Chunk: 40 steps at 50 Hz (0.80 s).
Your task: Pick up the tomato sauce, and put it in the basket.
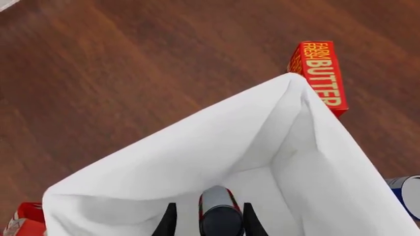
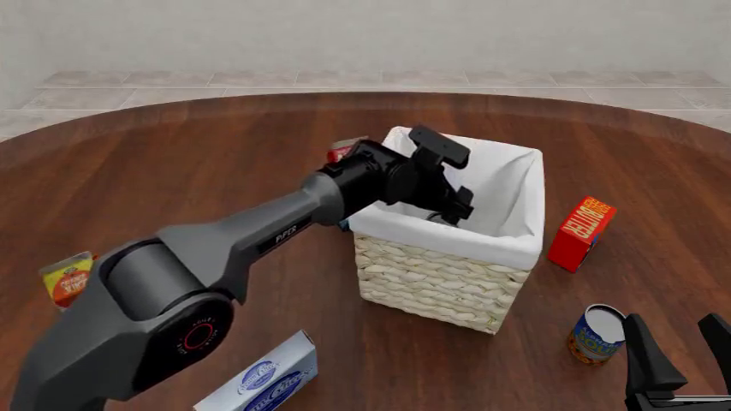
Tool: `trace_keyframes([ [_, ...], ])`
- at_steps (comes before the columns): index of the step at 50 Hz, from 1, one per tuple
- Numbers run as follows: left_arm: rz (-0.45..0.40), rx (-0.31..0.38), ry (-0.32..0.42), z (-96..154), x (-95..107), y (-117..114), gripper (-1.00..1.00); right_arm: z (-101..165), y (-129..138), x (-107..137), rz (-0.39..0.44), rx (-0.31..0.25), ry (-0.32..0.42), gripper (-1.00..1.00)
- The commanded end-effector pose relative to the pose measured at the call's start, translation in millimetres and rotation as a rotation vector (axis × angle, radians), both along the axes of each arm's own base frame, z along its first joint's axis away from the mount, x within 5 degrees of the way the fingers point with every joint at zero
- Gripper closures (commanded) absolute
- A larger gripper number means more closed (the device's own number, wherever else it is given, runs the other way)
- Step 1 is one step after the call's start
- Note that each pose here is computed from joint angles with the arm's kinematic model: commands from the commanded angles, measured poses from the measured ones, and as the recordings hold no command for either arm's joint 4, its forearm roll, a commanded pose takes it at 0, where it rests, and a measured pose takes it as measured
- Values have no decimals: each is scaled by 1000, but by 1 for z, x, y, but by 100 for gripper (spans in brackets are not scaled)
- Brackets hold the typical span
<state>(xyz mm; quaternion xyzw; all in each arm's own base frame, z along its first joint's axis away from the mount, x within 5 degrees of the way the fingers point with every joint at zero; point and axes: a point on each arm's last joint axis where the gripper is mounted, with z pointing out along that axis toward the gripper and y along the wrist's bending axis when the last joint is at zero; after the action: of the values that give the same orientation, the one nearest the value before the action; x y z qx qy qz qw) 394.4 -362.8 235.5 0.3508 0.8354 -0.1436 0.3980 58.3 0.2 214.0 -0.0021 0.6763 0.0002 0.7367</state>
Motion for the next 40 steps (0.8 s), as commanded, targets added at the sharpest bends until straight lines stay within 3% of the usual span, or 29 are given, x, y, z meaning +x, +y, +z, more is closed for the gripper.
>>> trace_keyframes([
  [1, -3, 28, 30, -23, 2, -3, -100, 0, 0, 0, 0, 0, 0, -100],
  [6, -3, 22, 26, -18, -1, -3, -100, 0, 0, 0, 0, 0, 0, -100],
  [16, 3, -38, -19, 17, -14, 6, -100, 0, 0, 0, 0, 0, 0, -100],
  [24, 19, -91, -68, 51, -24, 25, -100, 0, 0, 0, 0, 0, 0, -100],
  [31, 16, -102, -82, 63, -35, 34, -100, 0, 0, 0, 0, 0, 0, -100],
  [40, 22, -138, -115, 97, -54, 53, -100, 0, 0, 0, 0, 0, 0, -100],
])
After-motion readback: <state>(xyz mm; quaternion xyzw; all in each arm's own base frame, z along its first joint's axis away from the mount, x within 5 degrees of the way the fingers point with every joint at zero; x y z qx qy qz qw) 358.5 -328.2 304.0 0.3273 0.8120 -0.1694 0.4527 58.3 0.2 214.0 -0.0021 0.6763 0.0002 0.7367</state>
